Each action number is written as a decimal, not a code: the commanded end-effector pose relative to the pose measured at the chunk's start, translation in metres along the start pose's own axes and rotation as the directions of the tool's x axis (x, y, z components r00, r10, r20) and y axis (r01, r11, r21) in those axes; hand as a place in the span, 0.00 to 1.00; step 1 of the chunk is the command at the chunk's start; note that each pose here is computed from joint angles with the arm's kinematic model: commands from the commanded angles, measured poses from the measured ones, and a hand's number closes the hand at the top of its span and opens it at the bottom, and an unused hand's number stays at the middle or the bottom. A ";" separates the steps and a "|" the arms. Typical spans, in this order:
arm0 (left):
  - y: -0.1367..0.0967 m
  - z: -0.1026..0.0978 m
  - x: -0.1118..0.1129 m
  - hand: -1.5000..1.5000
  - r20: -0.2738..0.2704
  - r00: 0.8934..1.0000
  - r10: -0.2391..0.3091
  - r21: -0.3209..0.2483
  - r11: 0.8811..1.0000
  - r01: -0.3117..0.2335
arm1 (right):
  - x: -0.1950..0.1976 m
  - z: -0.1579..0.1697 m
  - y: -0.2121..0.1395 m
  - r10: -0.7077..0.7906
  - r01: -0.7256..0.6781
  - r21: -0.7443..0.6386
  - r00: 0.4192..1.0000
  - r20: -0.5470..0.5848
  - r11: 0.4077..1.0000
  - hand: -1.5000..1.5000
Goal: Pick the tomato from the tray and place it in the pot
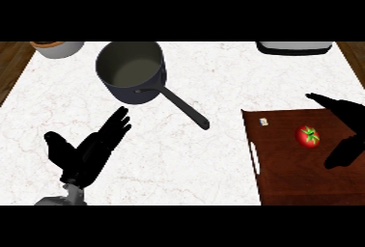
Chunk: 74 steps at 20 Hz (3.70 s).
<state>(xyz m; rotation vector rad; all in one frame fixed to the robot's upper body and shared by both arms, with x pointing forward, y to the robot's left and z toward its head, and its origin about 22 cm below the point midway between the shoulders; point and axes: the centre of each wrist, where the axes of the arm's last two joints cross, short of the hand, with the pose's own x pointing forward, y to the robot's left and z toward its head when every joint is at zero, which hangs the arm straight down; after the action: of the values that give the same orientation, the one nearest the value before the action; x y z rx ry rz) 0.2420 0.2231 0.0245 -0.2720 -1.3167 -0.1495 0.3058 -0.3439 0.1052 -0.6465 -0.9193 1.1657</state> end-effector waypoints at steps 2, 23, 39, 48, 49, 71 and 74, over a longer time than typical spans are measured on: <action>0.012 0.002 -0.001 0.50 0.015 1.000 0.011 -0.014 1.000 -0.011 | -0.009 -0.011 0.011 0.037 -0.037 0.006 0.999 -0.003 0.999 0.00; -0.014 0.015 0.007 0.50 0.009 1.000 0.009 0.010 1.000 -0.009 | -0.020 -0.034 0.030 0.054 -0.052 0.049 0.998 -0.044 0.997 0.00; -0.007 -0.005 -0.007 0.50 0.006 1.000 0.013 -0.014 1.000 -0.012 | -0.030 -0.070 0.066 0.005 -0.011 0.068 0.995 0.097 0.998 1.00; 0.009 0.003 -0.008 0.50 -0.016 1.000 0.006 0.066 0.998 -0.005 | 0.060 -0.068 0.149 -0.204 0.204 -0.013 0.968 -0.143 0.979 1.00; 0.012 0.006 -0.008 0.50 -0.016 1.000 0.005 0.064 0.998 -0.004 | 0.064 -0.068 0.166 -0.234 0.237 -0.011 0.949 -0.209 0.971 1.00; -0.002 -0.001 -0.009 0.50 -0.026 1.000 0.016 0.010 1.000 -0.016 | 0.265 0.064 0.120 -0.333 0.089 -0.705 0.918 -0.216 0.704 1.00; 0.007 0.003 -0.010 0.50 -0.033 0.999 0.002 0.028 1.000 -0.001 | 0.281 0.094 0.111 -0.327 0.094 -0.751 0.930 -0.168 0.653 1.00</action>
<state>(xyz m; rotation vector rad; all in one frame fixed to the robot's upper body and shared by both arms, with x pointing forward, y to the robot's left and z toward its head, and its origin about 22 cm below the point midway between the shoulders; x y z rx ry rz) 0.2405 0.2241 0.0145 -0.2568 -1.2850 -0.1276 0.2305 -0.0672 0.1002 -1.2373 -1.2064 0.5698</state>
